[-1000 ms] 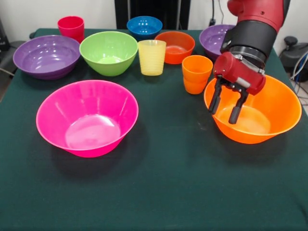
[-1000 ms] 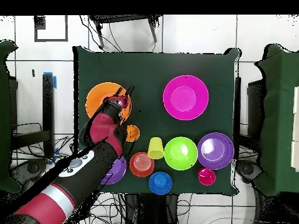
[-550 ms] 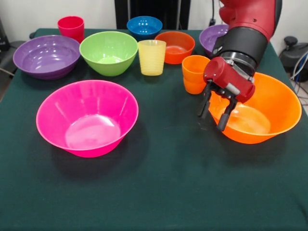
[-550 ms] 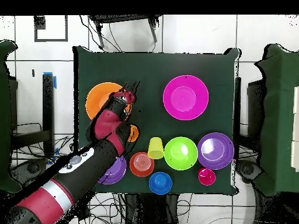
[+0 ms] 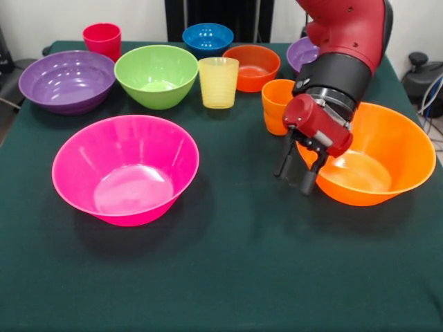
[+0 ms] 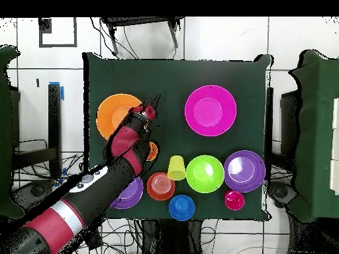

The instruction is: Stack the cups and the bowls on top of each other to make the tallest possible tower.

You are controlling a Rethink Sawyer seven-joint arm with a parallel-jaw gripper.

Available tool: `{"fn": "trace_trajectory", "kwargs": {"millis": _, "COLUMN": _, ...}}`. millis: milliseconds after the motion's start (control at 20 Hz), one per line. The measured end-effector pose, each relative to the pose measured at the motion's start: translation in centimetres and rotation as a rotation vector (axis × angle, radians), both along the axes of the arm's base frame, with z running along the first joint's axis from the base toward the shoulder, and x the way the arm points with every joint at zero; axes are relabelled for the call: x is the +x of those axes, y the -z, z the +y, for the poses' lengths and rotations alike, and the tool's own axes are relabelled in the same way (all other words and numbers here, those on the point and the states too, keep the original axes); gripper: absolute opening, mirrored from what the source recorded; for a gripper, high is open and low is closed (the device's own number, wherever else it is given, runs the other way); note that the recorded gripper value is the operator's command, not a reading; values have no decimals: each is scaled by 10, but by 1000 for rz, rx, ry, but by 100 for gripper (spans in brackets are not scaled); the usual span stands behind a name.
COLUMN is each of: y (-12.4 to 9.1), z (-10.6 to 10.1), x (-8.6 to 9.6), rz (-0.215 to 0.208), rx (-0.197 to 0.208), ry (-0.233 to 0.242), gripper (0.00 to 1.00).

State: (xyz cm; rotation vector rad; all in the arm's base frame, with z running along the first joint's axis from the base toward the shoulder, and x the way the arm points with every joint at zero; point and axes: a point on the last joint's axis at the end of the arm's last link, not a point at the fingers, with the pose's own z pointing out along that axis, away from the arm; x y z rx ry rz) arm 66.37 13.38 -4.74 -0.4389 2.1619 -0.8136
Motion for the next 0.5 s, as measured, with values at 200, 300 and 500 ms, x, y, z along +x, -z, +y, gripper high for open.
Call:
{"fn": "trace_trajectory", "kwargs": {"millis": 200, "y": -9, "z": 16, "x": 0, "rz": 4, "rx": 8, "ry": -4, "gripper": 100}}
{"fn": "trace_trajectory", "kwargs": {"millis": 300, "y": -19, "z": 33, "x": 0, "rz": 6, "rx": 18, "ry": -8, "gripper": 100}}
{"fn": "trace_trajectory", "kwargs": {"millis": 500, "y": -41, "z": 61, "x": 2, "rz": 9, "rx": 38, "ry": -14, "gripper": 100}}
